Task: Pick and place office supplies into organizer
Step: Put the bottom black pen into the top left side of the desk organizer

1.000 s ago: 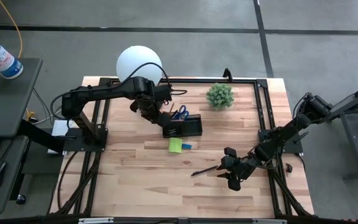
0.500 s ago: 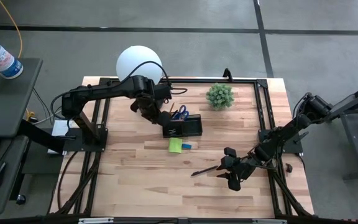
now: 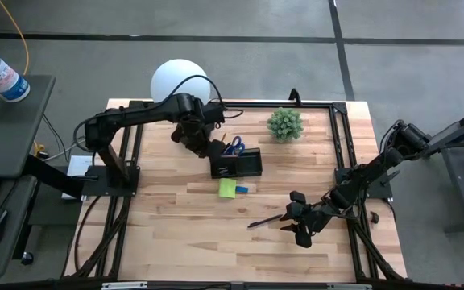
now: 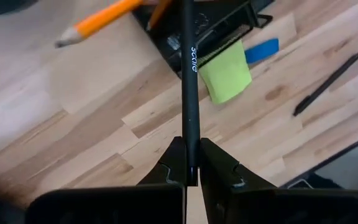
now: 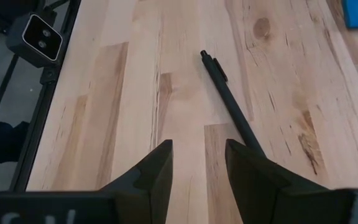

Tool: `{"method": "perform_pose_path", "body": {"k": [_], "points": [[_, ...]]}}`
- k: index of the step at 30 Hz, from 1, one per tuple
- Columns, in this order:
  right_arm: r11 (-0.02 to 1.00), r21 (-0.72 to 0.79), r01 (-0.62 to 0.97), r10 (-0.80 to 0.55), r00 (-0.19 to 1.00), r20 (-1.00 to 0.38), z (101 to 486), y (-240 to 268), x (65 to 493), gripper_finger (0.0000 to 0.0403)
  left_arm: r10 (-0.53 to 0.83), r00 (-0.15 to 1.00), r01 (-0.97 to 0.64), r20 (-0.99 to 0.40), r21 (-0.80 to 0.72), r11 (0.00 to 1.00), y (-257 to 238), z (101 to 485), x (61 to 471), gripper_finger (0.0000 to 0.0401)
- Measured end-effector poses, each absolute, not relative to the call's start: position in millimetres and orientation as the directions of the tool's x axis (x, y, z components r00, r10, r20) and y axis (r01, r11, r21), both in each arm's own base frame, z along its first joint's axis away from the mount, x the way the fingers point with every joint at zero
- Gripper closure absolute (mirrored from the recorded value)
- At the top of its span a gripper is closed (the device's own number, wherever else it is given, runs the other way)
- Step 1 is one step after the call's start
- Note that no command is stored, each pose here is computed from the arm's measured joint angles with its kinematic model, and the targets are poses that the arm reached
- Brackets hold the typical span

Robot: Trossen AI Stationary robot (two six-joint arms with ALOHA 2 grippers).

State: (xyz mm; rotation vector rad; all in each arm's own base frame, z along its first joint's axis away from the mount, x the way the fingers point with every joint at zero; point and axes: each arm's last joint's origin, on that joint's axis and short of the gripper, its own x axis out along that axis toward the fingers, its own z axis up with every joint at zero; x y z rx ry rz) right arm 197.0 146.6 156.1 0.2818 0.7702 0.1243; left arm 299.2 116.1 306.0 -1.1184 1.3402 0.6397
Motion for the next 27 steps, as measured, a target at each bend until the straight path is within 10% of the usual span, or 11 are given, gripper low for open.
{"method": "perform_pose_path", "body": {"k": [27], "points": [[0.954, 0.301, -0.002, 0.205, 0.734, -0.647, 158.0, 147.0, 198.6, 0.0265, -0.317, 0.119, -0.875, -0.941, -0.250, 0.415, 149.4, 304.2, 334.7, 0.0401]]}}
